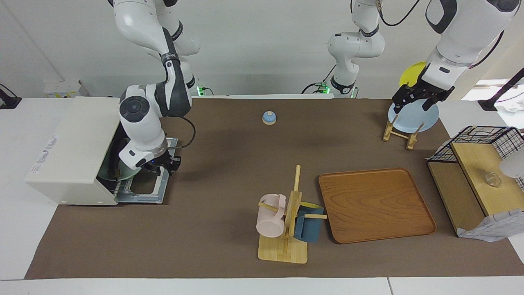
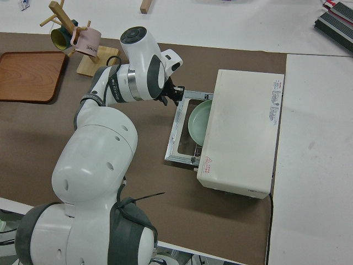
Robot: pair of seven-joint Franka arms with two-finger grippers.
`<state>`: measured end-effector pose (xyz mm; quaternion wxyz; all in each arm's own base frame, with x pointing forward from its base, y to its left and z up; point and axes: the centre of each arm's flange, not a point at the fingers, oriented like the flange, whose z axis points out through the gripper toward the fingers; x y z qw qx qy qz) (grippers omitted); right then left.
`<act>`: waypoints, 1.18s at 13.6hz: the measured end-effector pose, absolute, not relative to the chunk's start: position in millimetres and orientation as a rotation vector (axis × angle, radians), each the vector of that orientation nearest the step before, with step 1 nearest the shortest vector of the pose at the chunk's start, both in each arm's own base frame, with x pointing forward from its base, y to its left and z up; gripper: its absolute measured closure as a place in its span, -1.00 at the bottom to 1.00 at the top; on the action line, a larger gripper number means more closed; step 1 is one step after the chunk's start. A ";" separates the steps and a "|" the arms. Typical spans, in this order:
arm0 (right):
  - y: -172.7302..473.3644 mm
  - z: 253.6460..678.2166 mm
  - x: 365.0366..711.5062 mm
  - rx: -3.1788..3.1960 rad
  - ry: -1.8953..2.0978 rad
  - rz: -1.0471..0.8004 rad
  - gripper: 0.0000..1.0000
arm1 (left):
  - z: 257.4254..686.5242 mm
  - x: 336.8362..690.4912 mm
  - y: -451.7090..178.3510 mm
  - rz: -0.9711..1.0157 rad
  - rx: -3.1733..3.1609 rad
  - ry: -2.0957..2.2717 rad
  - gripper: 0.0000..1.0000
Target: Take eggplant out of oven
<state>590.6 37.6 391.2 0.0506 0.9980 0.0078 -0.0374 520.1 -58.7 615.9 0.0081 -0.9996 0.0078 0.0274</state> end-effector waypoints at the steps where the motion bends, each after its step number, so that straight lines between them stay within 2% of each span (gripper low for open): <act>1: 25.4 394.9 586.6 3.033 -0.009 -0.149 0.04 | 615.9 520.1 -58.7 0.086 -3.124 0.024 -1.00; 5: -15.7 386.4 577.2 3.026 -0.101 -0.238 0.03 | 615.9 520.1 -58.7 0.086 -3.124 0.024 -1.00; 10: -19.6 363.0 564.1 3.016 -0.082 -0.280 0.10 | 615.9 520.1 -58.7 0.086 -3.124 0.024 -1.00; 12: -21.7 360.1 560.9 2.985 -0.038 -0.290 0.49 | 615.9 520.1 -58.7 0.086 -3.124 0.024 -1.00; 13: -22.3 360.6 559.9 2.972 -0.015 -0.291 0.49 | 615.9 520.1 -58.7 0.086 -3.124 0.024 -1.00; 14: -21.9 361.6 558.7 2.963 0.010 -0.295 0.63 | 615.9 520.1 -58.7 0.086 -3.124 0.024 -1.00; 15: -19.9 363.9 557.9 2.951 0.028 -0.297 0.89 | 615.9 520.1 -58.7 0.086 -3.124 0.024 -1.00; 16: -14.4 368.5 556.9 2.941 0.049 -0.294 0.95 | 615.9 520.1 -58.7 0.086 -3.124 0.024 -1.00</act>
